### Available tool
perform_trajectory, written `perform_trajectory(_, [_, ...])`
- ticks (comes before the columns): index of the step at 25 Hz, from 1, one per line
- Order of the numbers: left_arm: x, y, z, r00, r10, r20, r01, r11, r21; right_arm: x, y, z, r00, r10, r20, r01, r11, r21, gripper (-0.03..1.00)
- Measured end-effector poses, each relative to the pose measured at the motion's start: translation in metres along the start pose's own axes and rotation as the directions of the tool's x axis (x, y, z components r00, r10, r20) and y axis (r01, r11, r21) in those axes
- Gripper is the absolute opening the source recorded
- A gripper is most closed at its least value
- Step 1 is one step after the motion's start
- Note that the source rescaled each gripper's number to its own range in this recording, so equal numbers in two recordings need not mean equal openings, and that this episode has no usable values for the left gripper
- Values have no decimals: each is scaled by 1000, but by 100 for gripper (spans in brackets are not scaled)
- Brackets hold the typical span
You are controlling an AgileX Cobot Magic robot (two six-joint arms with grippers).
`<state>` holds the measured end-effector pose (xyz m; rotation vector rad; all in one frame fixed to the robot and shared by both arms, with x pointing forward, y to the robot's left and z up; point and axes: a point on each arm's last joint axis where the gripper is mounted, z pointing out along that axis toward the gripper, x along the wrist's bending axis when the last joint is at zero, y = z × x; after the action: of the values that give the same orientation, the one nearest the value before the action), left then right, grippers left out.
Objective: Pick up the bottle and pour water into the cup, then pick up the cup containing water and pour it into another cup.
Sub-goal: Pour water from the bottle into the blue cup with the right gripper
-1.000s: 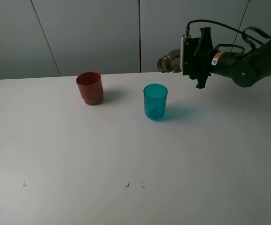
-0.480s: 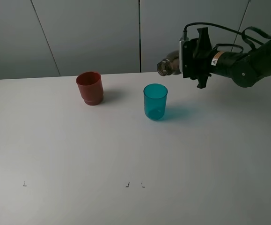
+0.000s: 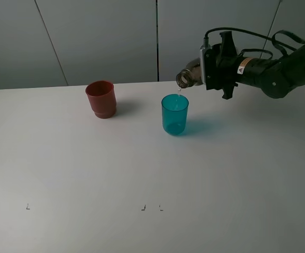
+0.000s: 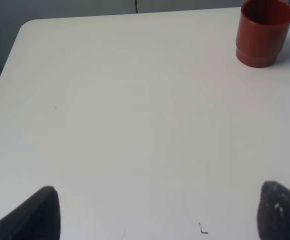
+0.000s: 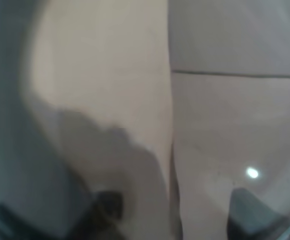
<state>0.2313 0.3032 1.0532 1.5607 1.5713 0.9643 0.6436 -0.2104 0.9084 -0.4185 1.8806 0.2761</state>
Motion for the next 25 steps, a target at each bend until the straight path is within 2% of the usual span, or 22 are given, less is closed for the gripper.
perform_trajectory(25, [0, 0, 0, 1000, 7, 0, -7, 1000, 0, -2, 1, 0, 998, -52, 22, 52, 999, -7, 0])
